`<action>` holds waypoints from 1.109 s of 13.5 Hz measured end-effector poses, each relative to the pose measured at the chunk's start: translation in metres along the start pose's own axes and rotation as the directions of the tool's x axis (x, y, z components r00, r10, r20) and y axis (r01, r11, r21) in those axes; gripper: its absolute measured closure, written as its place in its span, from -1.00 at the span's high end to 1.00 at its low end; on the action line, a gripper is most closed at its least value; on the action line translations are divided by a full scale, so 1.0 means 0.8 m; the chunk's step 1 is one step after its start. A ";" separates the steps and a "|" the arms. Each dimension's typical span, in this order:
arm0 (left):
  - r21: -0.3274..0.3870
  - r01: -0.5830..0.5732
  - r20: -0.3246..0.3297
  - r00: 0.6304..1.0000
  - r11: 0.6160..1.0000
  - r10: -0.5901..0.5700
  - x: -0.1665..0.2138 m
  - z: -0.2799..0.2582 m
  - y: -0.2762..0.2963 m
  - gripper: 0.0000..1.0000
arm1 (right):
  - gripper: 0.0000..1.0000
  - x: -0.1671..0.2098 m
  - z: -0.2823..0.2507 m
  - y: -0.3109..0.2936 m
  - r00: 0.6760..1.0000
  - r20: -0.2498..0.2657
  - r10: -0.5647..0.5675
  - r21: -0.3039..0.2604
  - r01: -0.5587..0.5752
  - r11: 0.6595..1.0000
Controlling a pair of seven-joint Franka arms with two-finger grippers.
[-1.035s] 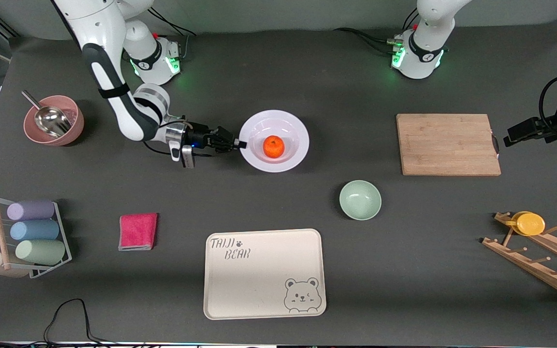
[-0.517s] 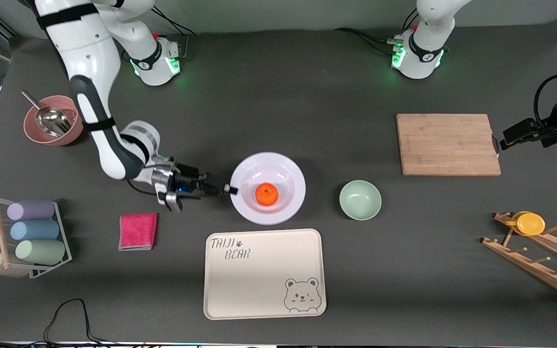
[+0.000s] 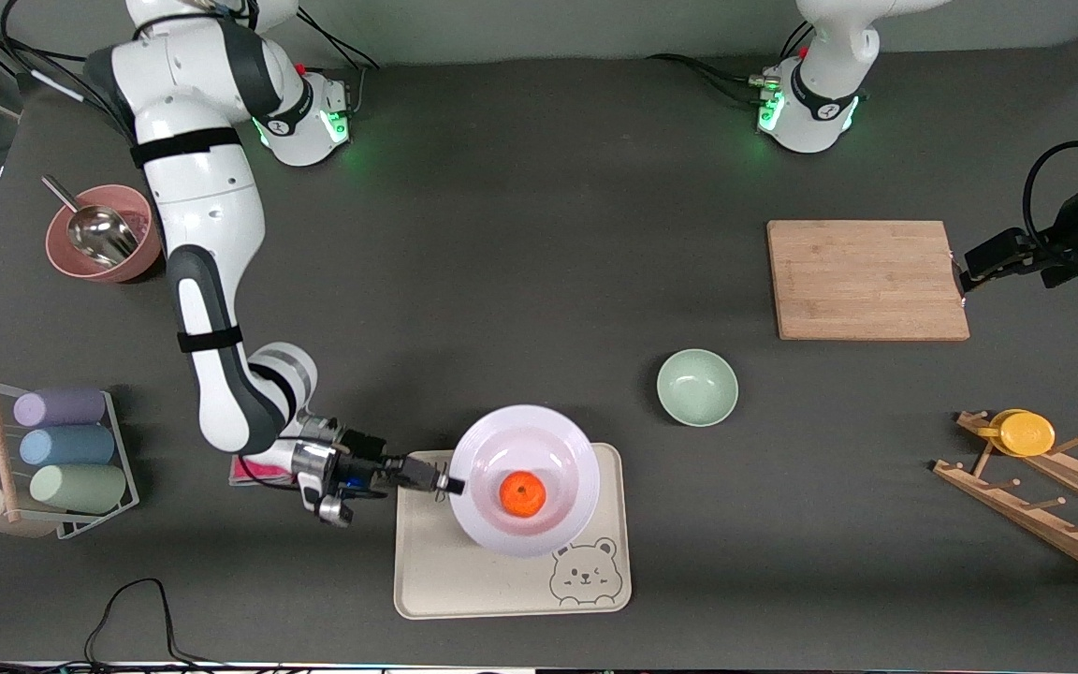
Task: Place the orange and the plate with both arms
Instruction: 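Carry the plate with the orange onto the bear tray with the right gripper, then lower the plate onto the tray and open the right gripper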
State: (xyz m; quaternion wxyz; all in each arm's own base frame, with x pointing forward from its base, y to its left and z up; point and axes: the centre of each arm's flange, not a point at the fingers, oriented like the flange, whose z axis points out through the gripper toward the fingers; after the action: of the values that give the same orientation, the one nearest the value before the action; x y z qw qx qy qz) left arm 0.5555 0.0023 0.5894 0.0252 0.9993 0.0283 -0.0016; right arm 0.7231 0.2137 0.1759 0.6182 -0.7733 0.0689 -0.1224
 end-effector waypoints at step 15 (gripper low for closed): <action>0.000 -0.008 0.001 1.000 1.000 0.008 0.000 0.001 0.005 1.00 | -0.93 -0.001 0.027 0.088 0.999 0.001 0.043 -0.090 -0.042 0.995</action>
State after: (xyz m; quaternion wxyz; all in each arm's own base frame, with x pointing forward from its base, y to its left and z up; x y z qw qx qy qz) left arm 0.5554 -0.0021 0.5891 0.0252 0.9994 0.0245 -0.0022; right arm 0.7316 0.2186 0.1027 0.5854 -0.7989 0.0899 -0.1049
